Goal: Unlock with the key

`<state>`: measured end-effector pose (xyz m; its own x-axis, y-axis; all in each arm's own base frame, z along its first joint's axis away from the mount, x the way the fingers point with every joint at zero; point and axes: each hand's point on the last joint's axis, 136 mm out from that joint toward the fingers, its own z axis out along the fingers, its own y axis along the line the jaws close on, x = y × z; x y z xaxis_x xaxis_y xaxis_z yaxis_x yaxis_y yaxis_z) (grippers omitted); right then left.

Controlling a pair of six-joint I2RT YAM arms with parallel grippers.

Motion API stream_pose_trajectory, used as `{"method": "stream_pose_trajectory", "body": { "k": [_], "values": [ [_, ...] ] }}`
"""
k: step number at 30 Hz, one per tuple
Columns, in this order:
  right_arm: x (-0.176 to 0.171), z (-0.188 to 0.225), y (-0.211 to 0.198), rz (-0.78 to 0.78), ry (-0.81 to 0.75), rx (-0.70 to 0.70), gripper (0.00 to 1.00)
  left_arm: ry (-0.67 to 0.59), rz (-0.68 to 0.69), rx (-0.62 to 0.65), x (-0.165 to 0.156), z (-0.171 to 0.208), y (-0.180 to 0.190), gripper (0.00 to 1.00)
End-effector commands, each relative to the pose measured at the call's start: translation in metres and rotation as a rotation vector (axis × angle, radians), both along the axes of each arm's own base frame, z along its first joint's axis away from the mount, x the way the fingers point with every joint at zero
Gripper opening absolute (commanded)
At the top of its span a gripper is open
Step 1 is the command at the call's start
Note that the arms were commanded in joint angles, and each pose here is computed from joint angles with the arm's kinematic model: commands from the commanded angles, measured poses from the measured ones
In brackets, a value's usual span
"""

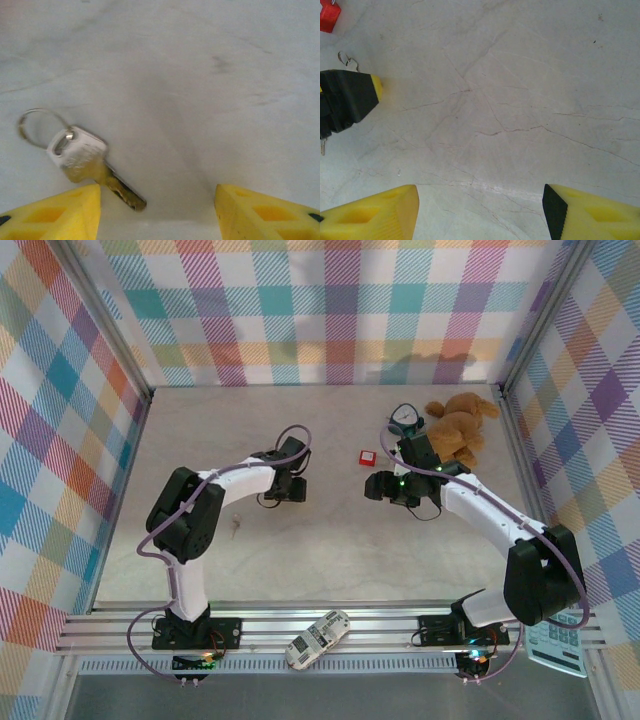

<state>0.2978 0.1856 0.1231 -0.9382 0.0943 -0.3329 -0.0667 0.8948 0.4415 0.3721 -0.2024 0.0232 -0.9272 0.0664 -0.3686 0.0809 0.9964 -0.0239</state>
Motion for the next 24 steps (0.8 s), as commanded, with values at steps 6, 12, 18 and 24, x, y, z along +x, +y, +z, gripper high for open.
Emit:
{"method": "stream_pose_trajectory", "body": {
  "k": [6,12,18,24],
  "values": [
    [-0.004,0.011,-0.005,0.002,-0.03,-0.022,0.67,0.035,-0.079,-0.101,-0.011,-0.01,-0.049,0.59],
    [-0.006,0.019,-0.011,0.001,-0.061,-0.041,0.68,-0.056,-0.036,-0.025,0.014,0.035,-0.018,0.65],
    [-0.01,0.019,-0.013,-0.015,-0.077,-0.025,0.73,-0.033,0.128,-0.077,0.071,0.069,0.043,0.73],
    [-0.017,0.007,-0.015,-0.023,-0.058,-0.011,0.79,0.041,0.152,-0.004,0.112,0.066,0.083,0.78]
  ]
}}
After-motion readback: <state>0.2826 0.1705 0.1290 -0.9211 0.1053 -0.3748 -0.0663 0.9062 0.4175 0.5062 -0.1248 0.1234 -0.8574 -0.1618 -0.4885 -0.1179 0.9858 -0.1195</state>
